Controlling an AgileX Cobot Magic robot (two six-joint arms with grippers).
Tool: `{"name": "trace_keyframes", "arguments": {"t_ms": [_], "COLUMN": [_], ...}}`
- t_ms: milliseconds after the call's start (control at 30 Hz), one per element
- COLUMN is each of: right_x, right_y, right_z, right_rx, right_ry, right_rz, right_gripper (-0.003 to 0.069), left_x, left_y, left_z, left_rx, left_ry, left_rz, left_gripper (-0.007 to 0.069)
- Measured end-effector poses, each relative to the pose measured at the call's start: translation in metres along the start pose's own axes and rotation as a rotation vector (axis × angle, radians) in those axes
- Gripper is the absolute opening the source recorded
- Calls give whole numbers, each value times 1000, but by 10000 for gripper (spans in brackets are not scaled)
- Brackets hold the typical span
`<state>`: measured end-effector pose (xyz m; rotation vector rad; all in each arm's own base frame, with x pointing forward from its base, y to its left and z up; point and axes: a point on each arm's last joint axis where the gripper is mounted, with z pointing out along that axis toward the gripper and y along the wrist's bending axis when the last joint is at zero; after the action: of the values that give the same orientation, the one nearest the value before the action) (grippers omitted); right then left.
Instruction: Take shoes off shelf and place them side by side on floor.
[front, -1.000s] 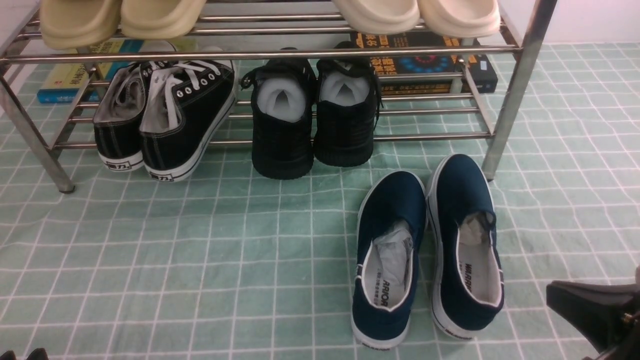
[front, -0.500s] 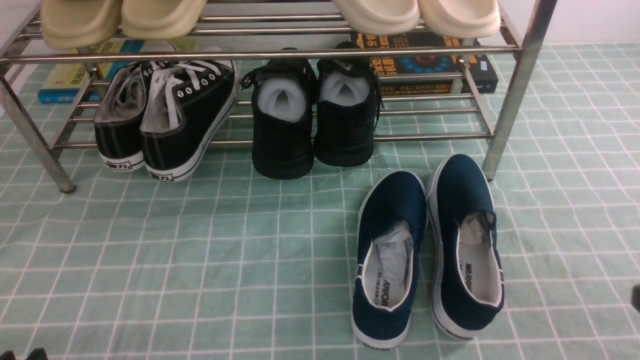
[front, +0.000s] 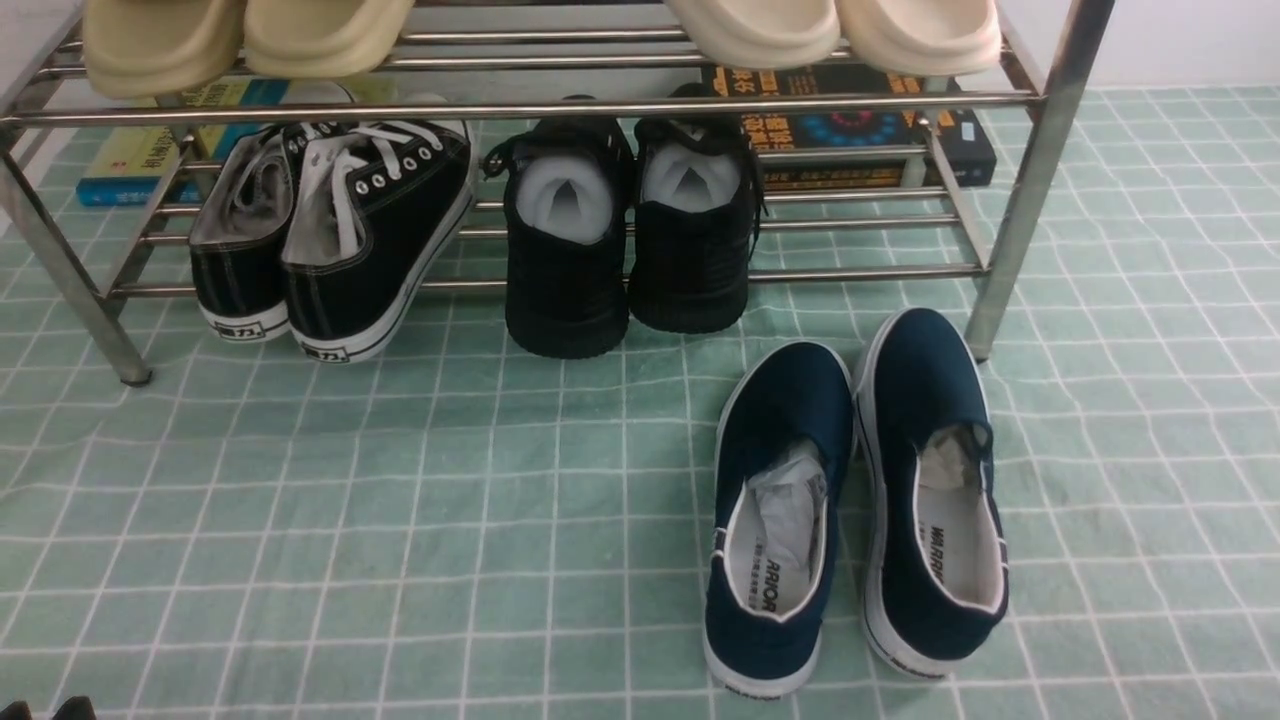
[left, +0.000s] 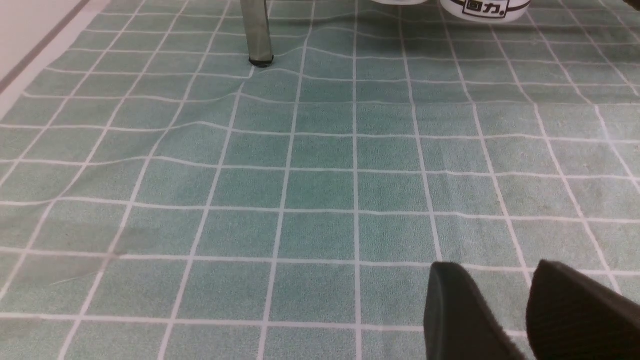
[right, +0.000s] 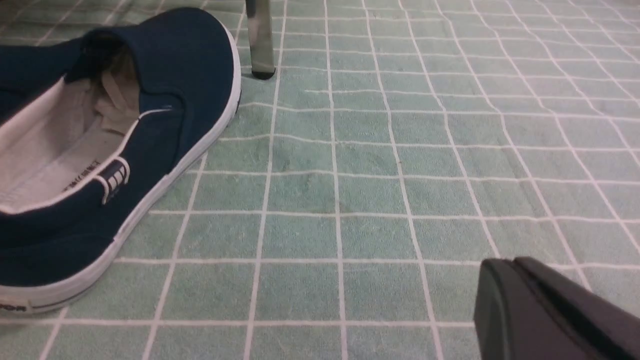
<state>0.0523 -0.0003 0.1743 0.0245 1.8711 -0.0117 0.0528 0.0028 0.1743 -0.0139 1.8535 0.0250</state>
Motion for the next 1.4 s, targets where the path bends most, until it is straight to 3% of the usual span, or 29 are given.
{"name": "trace_keyframes", "arguments": {"t_ms": [1400], "right_x": [0], "right_y": [0], "right_z": [0], "right_rx": [2], "right_ry": [9], "right_rz": [-10], "right_gripper": [55], "left_x": [0], "left_y": [0], "left_z": [0], "left_rx": [0], "left_ry": [0], "left_rz": [0], "left_gripper": [242]}}
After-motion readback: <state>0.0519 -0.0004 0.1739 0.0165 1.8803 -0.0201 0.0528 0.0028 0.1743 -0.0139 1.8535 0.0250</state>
